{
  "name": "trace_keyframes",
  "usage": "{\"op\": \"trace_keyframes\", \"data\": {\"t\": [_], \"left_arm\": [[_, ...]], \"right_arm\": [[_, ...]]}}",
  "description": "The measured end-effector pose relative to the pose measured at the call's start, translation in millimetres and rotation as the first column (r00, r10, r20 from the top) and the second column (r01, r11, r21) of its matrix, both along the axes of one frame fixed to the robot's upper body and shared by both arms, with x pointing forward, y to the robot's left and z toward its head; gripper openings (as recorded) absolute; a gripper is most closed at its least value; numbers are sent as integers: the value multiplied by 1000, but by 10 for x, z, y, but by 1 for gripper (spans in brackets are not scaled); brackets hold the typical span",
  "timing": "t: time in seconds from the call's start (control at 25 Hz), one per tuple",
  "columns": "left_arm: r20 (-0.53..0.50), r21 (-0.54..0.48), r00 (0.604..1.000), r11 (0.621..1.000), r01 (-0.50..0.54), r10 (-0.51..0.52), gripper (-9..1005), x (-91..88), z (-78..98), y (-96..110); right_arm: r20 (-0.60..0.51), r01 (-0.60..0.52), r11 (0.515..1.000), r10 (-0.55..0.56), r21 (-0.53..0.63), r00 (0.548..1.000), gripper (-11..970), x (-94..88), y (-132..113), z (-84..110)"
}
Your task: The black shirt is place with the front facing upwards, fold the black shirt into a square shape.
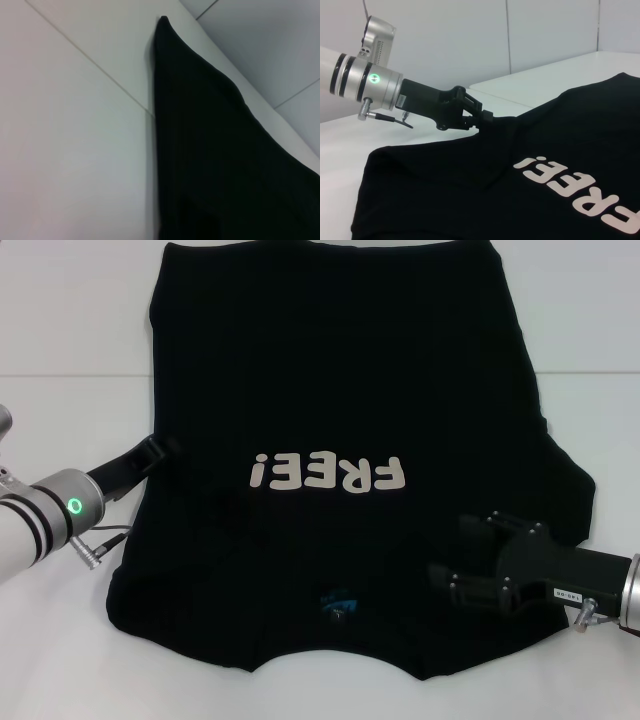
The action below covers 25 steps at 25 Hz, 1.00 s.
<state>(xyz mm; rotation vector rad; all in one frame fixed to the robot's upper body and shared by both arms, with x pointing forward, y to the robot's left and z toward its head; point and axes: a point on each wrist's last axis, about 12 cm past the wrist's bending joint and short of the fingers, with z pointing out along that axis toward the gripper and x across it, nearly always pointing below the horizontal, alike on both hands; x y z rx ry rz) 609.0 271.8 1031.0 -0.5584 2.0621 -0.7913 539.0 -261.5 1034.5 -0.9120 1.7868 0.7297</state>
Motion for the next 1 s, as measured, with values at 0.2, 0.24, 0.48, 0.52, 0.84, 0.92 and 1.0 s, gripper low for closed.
{"op": "trace_keyframes", "data": {"t": [0.2,0.24,0.48,0.52,0.84,0.92,1.0], "left_arm": [[-7,8,1000,1000,-10,11,242,8,-10,-13],[-6,6,1000,1000,-12,12,203,9,-8,-18],[3,-83,1000,996,-6,7,46,10,33,-69],[5,-107,1000,994,0,1,33,11,47,-86],[21,-213,1000,977,-1,6,34,74,138,-210],[23,-231,1000,973,-5,11,38,87,147,-247],[24,-241,1000,970,-4,10,43,96,154,-283]], "right_arm": [[-3,1,1000,-1,2,1000,899,0,0,1],[-3,1,1000,-1,3,1000,899,-1,0,1],[-4,0,1000,0,3,1000,900,-1,1,1],[-4,1,1000,0,4,1000,900,-1,1,2],[0,-2,1000,2,2,1000,900,14,13,10],[0,-2,1000,2,3,1000,900,13,17,9],[0,-3,1000,3,3,1000,900,10,22,6]]}}
